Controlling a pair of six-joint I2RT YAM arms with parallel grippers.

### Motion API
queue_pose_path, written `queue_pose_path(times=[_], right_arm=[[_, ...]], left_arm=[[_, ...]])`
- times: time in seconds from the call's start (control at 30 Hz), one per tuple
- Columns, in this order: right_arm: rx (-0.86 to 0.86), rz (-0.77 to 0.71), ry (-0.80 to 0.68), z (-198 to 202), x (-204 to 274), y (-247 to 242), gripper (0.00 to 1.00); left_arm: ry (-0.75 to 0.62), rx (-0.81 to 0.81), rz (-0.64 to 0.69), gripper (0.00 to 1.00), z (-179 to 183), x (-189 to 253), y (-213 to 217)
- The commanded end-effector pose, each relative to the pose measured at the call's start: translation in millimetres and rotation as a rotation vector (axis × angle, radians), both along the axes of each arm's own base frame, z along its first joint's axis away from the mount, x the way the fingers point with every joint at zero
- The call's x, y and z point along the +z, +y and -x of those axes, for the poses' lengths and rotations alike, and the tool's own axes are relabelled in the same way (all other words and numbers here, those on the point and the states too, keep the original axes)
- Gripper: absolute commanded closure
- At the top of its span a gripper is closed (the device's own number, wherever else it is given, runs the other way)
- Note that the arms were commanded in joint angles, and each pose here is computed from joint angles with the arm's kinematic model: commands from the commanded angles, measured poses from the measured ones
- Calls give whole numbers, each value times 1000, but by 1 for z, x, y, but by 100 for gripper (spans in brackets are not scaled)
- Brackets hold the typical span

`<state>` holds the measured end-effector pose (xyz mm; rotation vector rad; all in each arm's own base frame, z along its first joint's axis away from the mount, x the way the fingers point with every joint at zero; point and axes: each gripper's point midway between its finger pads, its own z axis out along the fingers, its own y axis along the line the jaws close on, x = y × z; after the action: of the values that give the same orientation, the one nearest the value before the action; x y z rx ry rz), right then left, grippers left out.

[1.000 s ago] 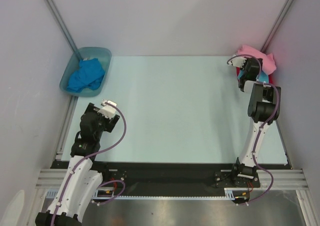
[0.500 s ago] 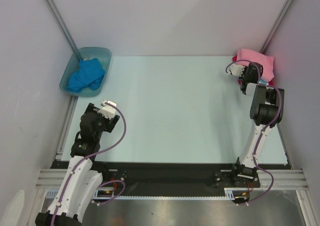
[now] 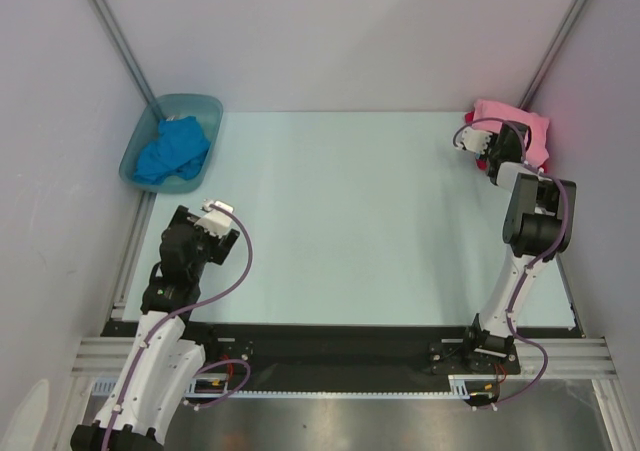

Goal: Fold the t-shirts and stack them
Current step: Neatly place the folded tshirt to the corner

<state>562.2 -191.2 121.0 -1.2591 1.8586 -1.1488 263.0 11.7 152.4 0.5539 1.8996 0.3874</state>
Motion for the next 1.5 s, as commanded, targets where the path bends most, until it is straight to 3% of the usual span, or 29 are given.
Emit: queue_pose_path(times=[0.0, 0.07, 0.1, 0.2, 0.33, 0.43, 0.6, 0.67, 0.73, 0.77, 0.8, 0.97, 1.2, 1.3, 1.47], right_arm=[[-21, 13, 2, 9, 22, -7, 97], [-32, 5, 30, 14, 15, -8, 70], [-30, -3, 38, 16, 14, -6, 47], [-9, -68, 90, 29, 9, 3, 21], [2, -150, 143, 44, 8, 14, 15], [31, -241, 89, 44, 38, 28, 14], [49, -382, -59, 31, 96, 38, 15], [19, -363, -151, 16, 115, 28, 18], [8, -325, -218, 2, 130, 20, 41], [-32, -307, -201, -4, 113, 11, 63], [-38, -295, -193, -8, 108, 8, 98], [-137, -174, -215, -34, 80, -20, 100], [-153, -41, 6, -24, -30, -23, 100], [-154, -6, 63, -15, -56, -23, 100], [-165, -22, -15, -19, -32, -25, 100]], left_arm=[[-39, -26, 9, 0, -2, 14, -5], [-38, -28, 7, 0, -2, 13, -5], [-41, -26, 5, 0, -2, 14, -4], [-43, -26, 7, 0, -2, 15, -5], [-45, -28, 8, 0, -3, 16, -5], [-41, -29, 8, 0, -3, 15, -5], [-41, -26, 7, 0, -3, 14, -5], [-43, -26, 7, 0, -3, 15, -5], [-41, -24, 10, 0, -2, 14, -4], [-41, -25, 7, 0, -2, 13, -4], [-41, -24, 10, 0, -2, 13, -4], [-38, -23, 7, 0, -3, 13, -4], [-34, -21, 4, 0, -3, 12, -4], [-34, -21, 4, 0, -3, 12, -4], [-38, -20, 8, 0, -3, 13, -4]])
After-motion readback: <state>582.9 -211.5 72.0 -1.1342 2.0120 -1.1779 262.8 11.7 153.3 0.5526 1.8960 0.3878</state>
